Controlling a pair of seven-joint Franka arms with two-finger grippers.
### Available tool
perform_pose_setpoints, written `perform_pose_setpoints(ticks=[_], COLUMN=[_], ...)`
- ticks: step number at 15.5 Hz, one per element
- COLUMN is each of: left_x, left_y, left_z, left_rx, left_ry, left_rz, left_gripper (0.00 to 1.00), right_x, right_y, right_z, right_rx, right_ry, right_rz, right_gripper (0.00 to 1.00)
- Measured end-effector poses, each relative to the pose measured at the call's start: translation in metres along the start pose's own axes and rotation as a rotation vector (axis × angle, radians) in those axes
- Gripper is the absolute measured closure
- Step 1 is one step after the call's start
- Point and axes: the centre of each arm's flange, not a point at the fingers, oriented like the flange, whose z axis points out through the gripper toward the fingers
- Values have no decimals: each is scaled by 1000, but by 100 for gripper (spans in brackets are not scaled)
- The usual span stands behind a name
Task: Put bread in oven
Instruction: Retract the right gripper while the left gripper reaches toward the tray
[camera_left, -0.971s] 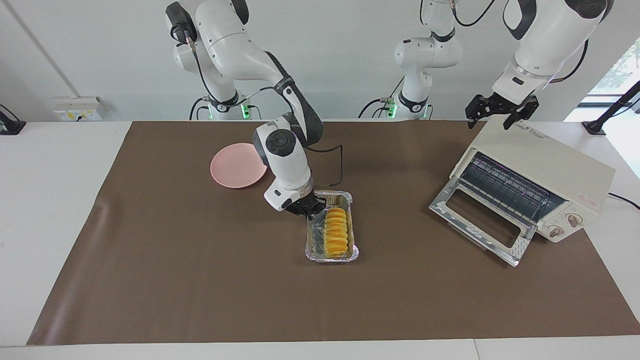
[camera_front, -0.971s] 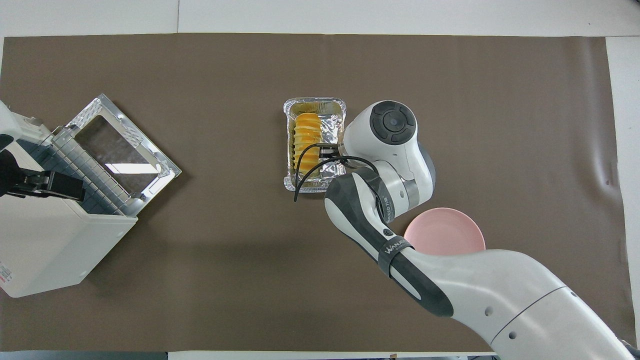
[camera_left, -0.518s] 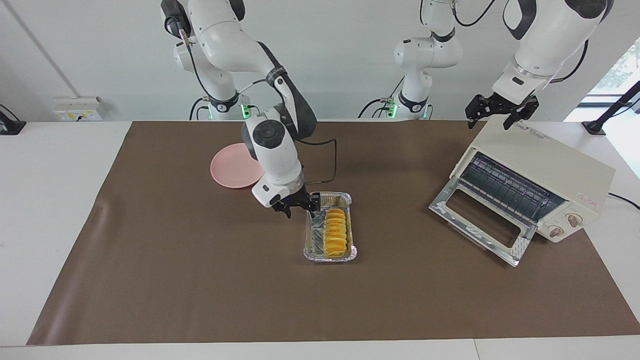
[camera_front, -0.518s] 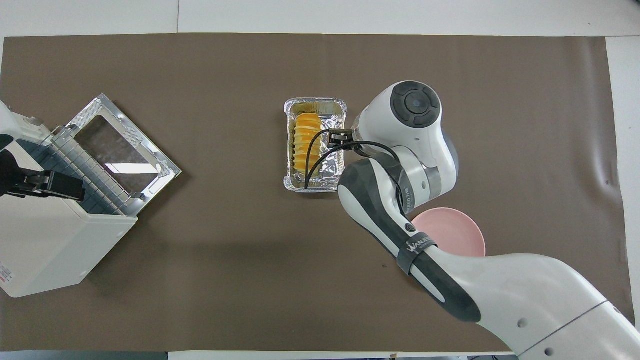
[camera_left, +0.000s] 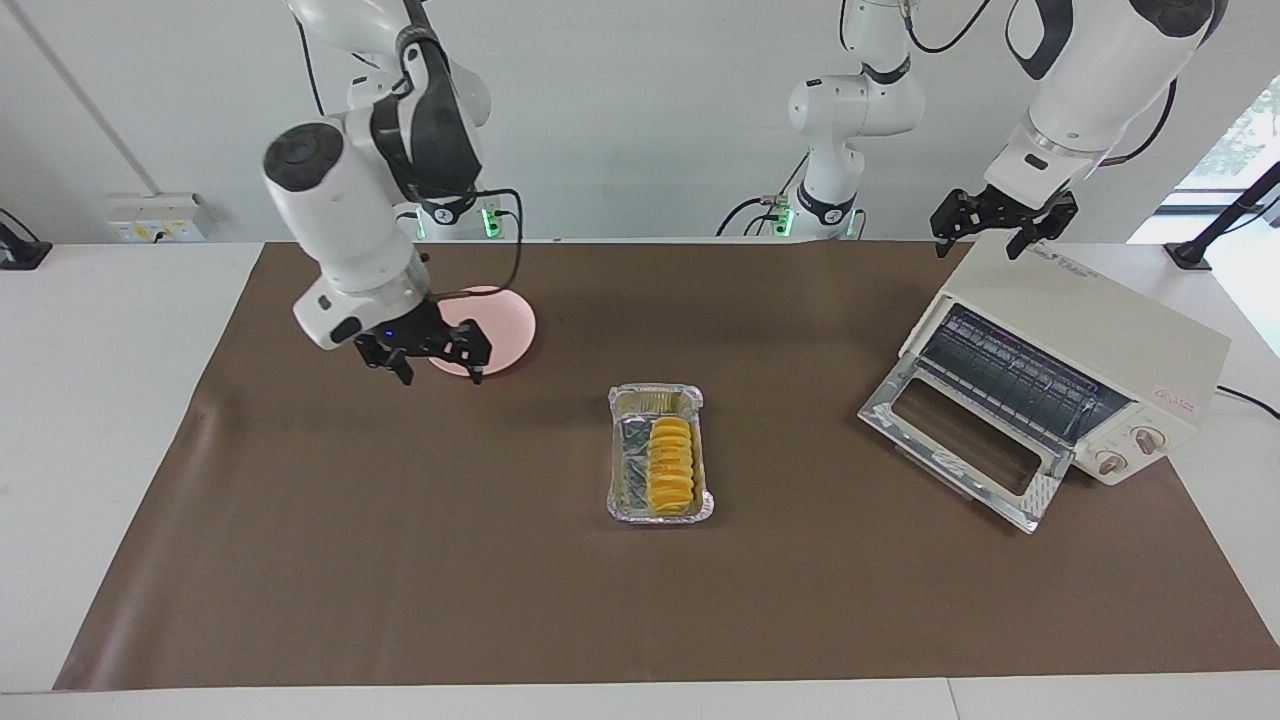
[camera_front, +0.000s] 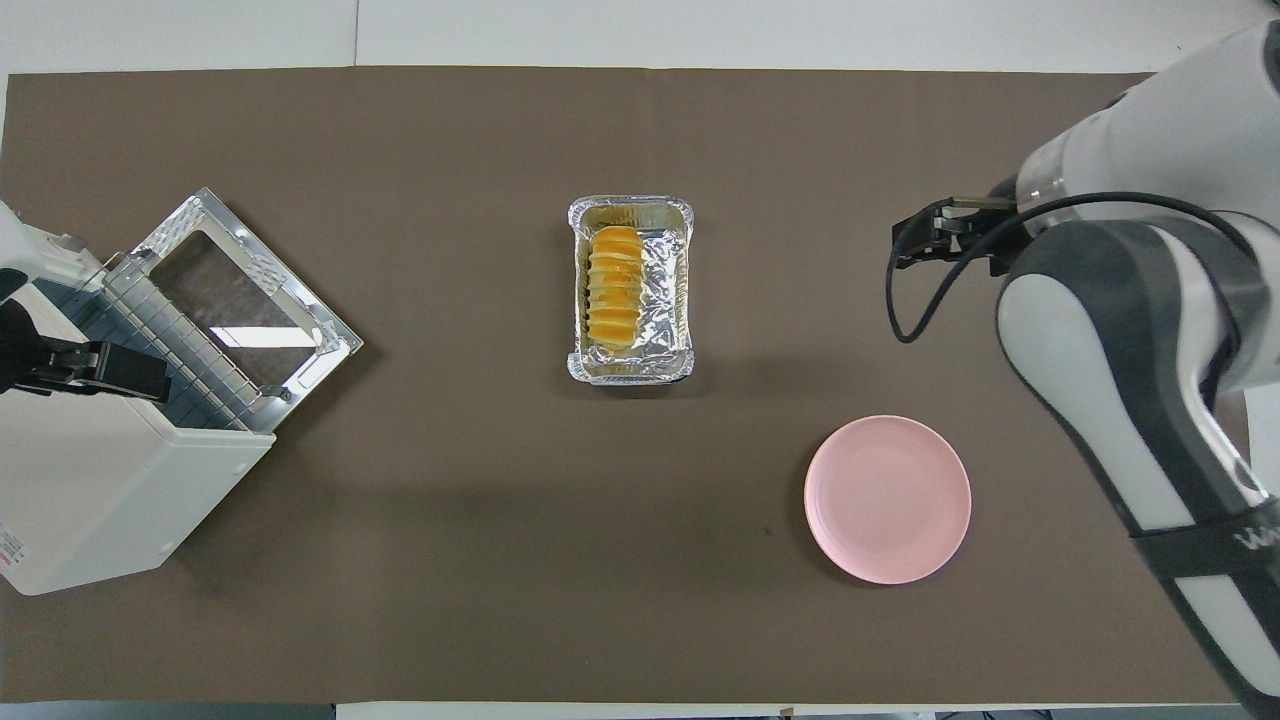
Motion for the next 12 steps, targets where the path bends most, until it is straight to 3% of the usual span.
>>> perform_pose_setpoints(ticks=[4,8,12], left_x=[1,9,54], left_y=[16,51,124], left_z=[0,-20,-22], left_rx=[-20,-73,-73], left_ry=[2,37,9], left_rz=[17,49,32], left_gripper=[0,0,0], right_x=[-20,-37,-43], right_y=[57,65,80], right_z=[-47,-68,-64], right_rx=[-81,-129,-132], right_ry=[-2,-22,-78], right_rz=[-41,-77,-51], right_gripper=[0,0,0])
